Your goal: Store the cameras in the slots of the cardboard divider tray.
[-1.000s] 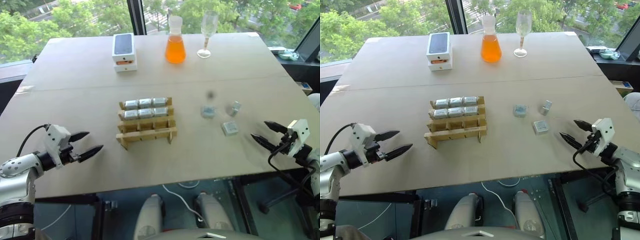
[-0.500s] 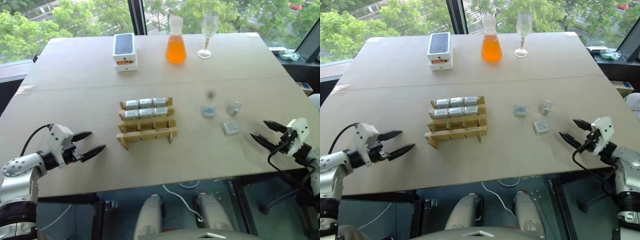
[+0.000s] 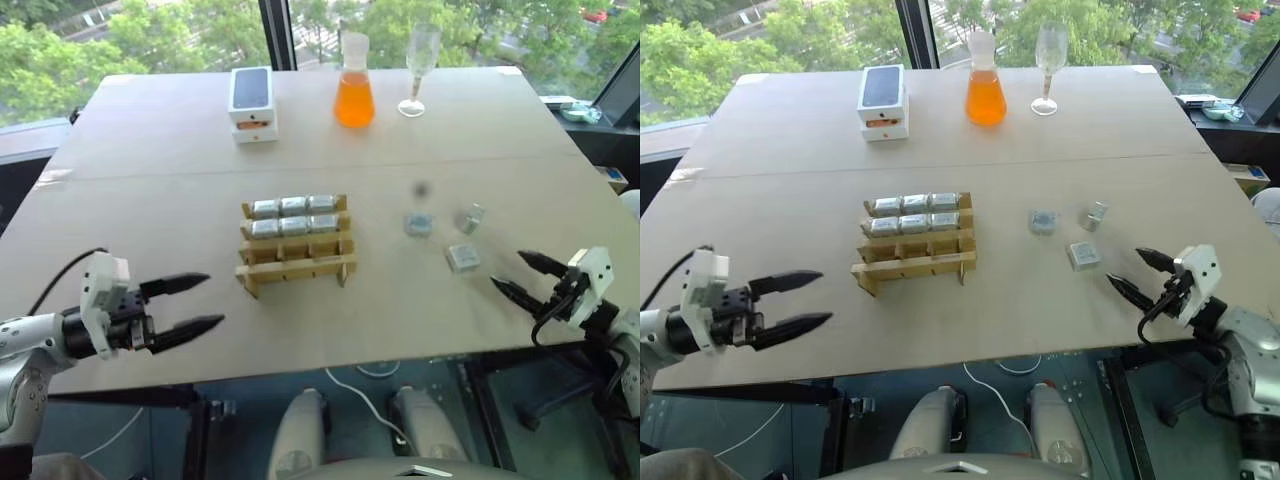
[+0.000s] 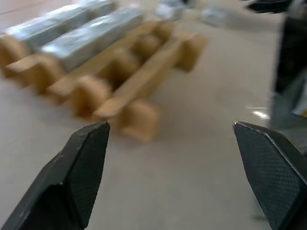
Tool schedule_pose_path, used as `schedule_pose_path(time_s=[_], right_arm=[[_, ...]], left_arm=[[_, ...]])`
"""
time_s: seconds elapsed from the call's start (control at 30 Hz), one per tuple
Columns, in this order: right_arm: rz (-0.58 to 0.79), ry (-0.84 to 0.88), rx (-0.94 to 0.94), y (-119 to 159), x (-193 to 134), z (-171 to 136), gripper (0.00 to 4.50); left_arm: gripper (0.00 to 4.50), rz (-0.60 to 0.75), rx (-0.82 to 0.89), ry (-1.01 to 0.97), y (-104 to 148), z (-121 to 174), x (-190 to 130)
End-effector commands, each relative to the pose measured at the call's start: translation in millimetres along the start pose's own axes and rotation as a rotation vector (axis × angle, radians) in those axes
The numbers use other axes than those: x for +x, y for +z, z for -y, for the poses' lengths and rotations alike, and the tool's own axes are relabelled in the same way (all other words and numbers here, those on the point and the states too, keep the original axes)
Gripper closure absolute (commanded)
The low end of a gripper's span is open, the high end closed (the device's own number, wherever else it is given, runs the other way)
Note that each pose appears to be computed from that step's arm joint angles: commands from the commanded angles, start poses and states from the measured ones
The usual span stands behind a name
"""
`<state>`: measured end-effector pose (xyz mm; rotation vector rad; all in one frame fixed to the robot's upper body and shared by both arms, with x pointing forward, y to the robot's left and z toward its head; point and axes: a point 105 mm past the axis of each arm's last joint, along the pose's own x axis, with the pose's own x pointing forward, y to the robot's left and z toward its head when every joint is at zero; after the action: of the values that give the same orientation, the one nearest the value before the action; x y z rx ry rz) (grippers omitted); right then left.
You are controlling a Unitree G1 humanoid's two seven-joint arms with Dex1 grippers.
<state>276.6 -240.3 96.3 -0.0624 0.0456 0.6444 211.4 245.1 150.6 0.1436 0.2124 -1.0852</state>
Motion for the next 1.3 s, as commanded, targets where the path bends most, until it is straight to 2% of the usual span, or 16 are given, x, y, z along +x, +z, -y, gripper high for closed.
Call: schedule_pose_path(time_s=[0.03, 0.23, 0.37, 0.67, 0.93, 1.17, 1.3], right_arm=[[0.036, -0.053, -0.025, 8, 10, -6, 0.22], [0.105, -0.111, 0.015, 22, 28, -9, 0.22], [0.061, -0.204, 0.021, 16, 39, -10, 0.22], [0.018, -0.153, 0.044, 0, 40, -49, 0.22], [-0.026, -0.222, 0.042, -17, 47, -47, 0.22], [0.002, -0.211, 0.067, -14, 66, -58, 0.22], [0.014, -0.258, 0.099, -16, 70, -53, 0.22]], left_arm=[[0.27, 0.024, 0.103, -0.081, 32, 17, 18], [0.27, 0.064, 0.177, -0.157, 66, 26, 30], [0.27, 0.038, 0.211, -0.228, 81, 34, 30], [0.27, 0.001, 0.224, -0.271, 88, 33, 25], [0.27, -0.014, 0.215, -0.260, 85, 29, 28], [0.27, -0.021, 0.224, -0.214, 80, 26, 30], [0.27, -0.056, 0.231, -0.206, 77, 26, 28]])
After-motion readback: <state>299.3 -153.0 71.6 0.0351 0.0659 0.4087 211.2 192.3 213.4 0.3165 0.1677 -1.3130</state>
